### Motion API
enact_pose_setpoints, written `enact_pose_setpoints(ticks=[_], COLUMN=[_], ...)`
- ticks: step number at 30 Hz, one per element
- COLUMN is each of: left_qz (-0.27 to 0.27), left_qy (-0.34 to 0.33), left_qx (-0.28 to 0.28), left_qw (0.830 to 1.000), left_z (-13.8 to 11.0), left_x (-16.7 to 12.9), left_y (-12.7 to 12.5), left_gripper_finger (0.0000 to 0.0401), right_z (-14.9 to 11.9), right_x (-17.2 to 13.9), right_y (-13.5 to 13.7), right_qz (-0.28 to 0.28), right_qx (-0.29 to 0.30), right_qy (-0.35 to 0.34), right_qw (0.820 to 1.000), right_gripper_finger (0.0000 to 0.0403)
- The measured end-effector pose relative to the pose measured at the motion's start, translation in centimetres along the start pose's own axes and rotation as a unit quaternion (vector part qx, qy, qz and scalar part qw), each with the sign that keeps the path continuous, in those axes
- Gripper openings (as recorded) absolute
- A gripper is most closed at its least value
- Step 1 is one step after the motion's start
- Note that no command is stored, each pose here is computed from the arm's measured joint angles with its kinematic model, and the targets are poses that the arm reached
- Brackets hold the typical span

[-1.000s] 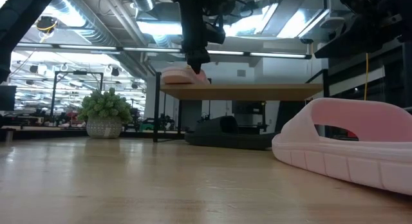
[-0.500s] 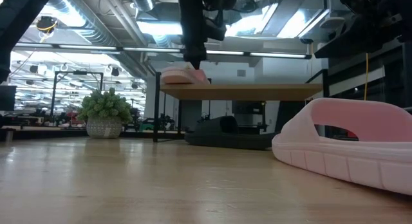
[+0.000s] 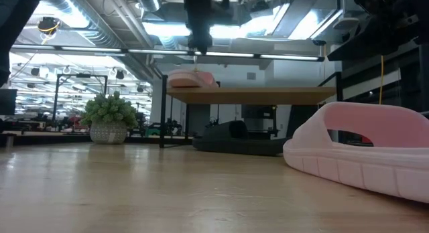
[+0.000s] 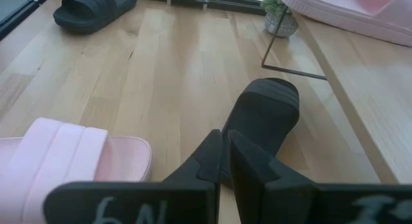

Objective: Pick and place slides into the shelf
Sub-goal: Put the pink slipper on the shelf

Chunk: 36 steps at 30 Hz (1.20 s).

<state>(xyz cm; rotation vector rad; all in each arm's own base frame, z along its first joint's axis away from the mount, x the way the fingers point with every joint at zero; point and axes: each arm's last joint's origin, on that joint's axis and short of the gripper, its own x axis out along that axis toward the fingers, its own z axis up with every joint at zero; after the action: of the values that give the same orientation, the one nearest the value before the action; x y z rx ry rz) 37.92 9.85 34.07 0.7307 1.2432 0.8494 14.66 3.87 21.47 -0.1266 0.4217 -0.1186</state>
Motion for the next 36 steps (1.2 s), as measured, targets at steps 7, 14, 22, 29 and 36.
enact_pose_setpoints(ticks=[7,14,22,29,36], left_qz=[-0.002,-0.085,-0.105,-0.129,-0.155], left_qy=[-0.051,-0.105,-0.104,-0.134,-0.167], left_qx=[-0.075,-0.137,-0.133,-0.141,-0.180], left_qw=[0.996,0.981,0.980,0.972,0.957], left_z=[-1.1,-1.7,-1.6,-2.4,-5.6], left_x=[-4.1,-7.1,-8.1,-8.3,-8.6], left_y=[2.2,2.1,-1.7,-5.7,-7.2], left_gripper_finger=[0.0121,0.0079,0.0004,0.0003,0.0001], right_z=[-0.1,-0.4,-0.4,-0.5,-0.6], right_x=[0.0,0.0,0.0,0.1,0.4], right_y=[0.0,0.0,0.1,0.2,0.4], right_qz=[0.000,-0.001,0.012,0.030,0.030], right_qx=[-0.002,0.007,0.013,0.013,0.008], right_qy=[0.004,0.019,0.022,0.024,0.036], right_qw=[1.000,1.000,1.000,0.999,0.999], right_gripper_finger=[0.0030,0.0030,0.0030,0.0030,0.0030])
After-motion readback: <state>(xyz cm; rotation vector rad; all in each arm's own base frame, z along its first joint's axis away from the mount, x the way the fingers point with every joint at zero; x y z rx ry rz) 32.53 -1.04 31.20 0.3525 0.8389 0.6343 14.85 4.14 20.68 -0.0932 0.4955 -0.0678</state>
